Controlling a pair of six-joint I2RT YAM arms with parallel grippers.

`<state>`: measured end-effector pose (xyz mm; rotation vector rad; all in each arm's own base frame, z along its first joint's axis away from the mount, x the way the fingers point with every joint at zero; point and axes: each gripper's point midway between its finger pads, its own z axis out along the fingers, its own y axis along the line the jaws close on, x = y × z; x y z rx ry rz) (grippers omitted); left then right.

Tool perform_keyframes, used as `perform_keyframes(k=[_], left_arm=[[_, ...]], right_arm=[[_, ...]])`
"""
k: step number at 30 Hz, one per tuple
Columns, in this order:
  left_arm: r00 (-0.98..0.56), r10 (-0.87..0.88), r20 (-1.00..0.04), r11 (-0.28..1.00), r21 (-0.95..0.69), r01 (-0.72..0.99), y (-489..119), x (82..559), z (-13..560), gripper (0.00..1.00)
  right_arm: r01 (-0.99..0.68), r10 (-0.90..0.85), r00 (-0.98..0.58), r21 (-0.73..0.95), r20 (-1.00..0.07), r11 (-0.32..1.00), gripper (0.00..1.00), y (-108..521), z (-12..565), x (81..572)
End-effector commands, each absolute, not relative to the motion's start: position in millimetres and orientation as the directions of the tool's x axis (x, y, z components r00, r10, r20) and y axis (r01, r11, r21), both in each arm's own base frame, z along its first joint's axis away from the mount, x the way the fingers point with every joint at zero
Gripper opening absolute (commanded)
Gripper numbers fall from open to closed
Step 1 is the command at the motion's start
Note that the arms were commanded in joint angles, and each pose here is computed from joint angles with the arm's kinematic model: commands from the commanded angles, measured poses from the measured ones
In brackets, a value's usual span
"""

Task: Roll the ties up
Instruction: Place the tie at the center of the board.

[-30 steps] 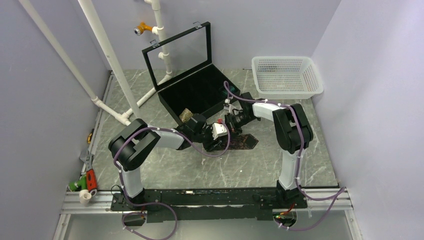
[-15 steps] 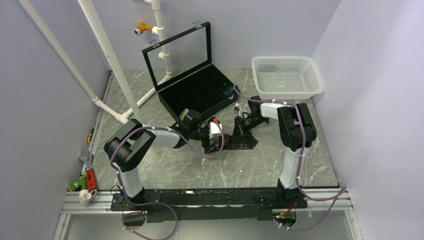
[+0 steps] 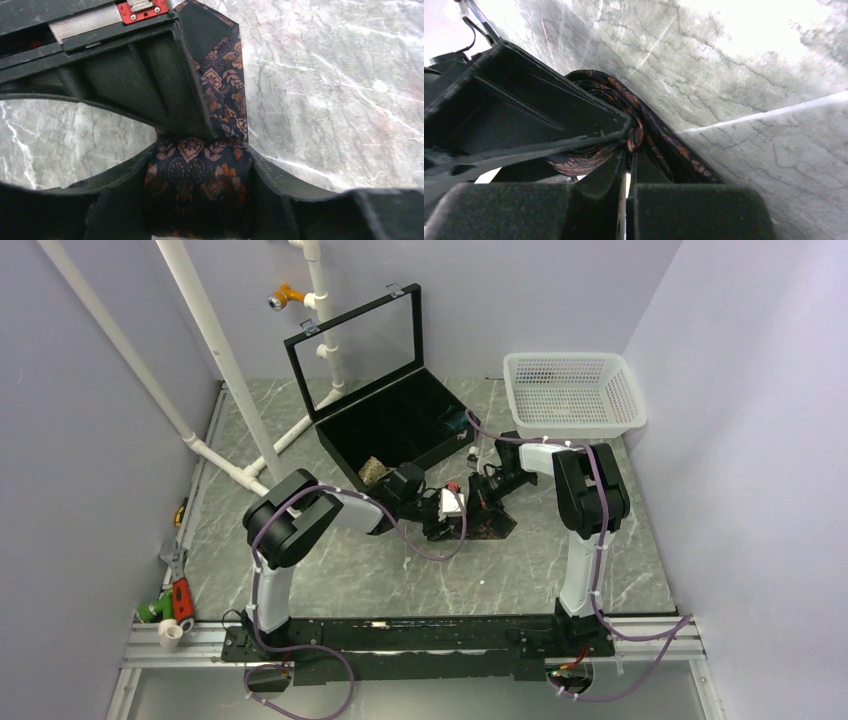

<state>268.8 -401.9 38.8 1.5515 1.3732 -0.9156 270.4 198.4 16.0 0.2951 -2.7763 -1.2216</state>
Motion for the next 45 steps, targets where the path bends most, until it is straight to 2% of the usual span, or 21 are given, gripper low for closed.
perform_keyframes(k=[1, 3, 4, 7, 15, 19, 23, 26, 27, 28, 32, 39, 41, 45], left_arm=[[0.073, 0.400, -0.914, 0.025, 0.091, 0.996, -411.0, 279.2, 35.6, 0.49], [0.016, 0.443, -0.897, 0.059, 0.047, 0.997, -401.6, 276.4, 24.8, 0.36], [-0.008, 0.456, -0.890, 0.068, 0.026, 0.997, -396.1, 273.6, 20.0, 0.31], [-0.082, 0.508, -0.857, 0.086, -0.044, 0.995, -379.9, 259.2, 3.7, 0.23], [-0.154, 0.580, -0.800, 0.106, -0.113, 0.988, -366.9, 248.6, -17.3, 0.23], [-0.170, 0.597, -0.784, 0.118, -0.124, 0.985, -368.0, 251.4, -19.7, 0.25], [-0.186, 0.600, -0.778, 0.118, -0.144, 0.983, -369.2, 250.6, -19.9, 0.27], [-0.188, 0.603, -0.775, 0.119, -0.146, 0.982, -368.2, 250.0, -19.8, 0.28], [-0.189, 0.603, -0.775, 0.119, -0.146, 0.982, -368.2, 250.0, -19.6, 0.28], [-0.187, 0.604, -0.775, 0.118, -0.145, 0.982, -368.0, 249.9, -18.9, 0.30], [-0.175, 0.598, -0.782, 0.103, -0.142, 0.985, -370.0, 249.9, -15.2, 0.39], [-0.156, 0.494, -0.855, 0.080, -0.134, 0.988, -385.5, 268.0, 22.9, 0.74], [-0.120, 0.455, -0.883, 0.060, -0.104, 0.993, -392.4, 271.6, 38.7, 0.80], [-0.028, 0.370, -0.929, 0.056, -0.008, 0.998, -405.1, 281.1, 69.5, 0.87]], right_arm=[[-0.235, -0.266, -0.963, 0.634, -0.048, 0.737, 0.00, 179.6, -6.7, 276.5], [-0.237, -0.256, -0.964, 0.649, -0.067, 0.723, 0.02, 183.0, 4.4, 277.8], [-0.236, -0.249, -0.966, 0.653, -0.075, 0.720, 0.06, 183.8, 10.0, 278.0], [-0.232, -0.233, -0.969, 0.655, -0.087, 0.719, 0.18, 182.9, 26.1, 278.0], [-0.246, -0.199, -0.968, 0.711, -0.152, 0.659, 0.47, 189.2, 72.0, 278.7], [-0.232, -0.203, -0.970, 0.758, -0.134, 0.610, 0.50, 213.2, 77.4, 270.0], [-0.227, -0.210, -0.970, 0.754, -0.120, 0.616, 0.51, 220.2, 64.3, 272.3], [-0.225, -0.225, -0.969, 0.735, -0.100, 0.639, 0.48, 217.3, 50.9, 273.7], [-0.223, -0.232, -0.969, 0.727, -0.091, 0.649, 0.43, 215.8, 45.6, 272.6], [-0.218, -0.233, -0.969, 0.716, -0.080, 0.663, 0.28, 213.0, 39.7, 271.8], [-0.221, -0.257, -0.965, 0.660, -0.044, 0.718, 0.00, 199.5, 18.2, 268.4], [-0.195, -0.235, -0.972, 0.579, -0.006, 0.792, 0.00, 171.8, -3.2, 267.8], [-0.184, -0.222, -0.975, 0.562, -0.001, 0.806, 0.00, 165.0, -5.6, 268.2], [-0.149, -0.182, -0.983, 0.530, 0.010, 0.835, 0.00, 148.3, -10.6, 274.5]])
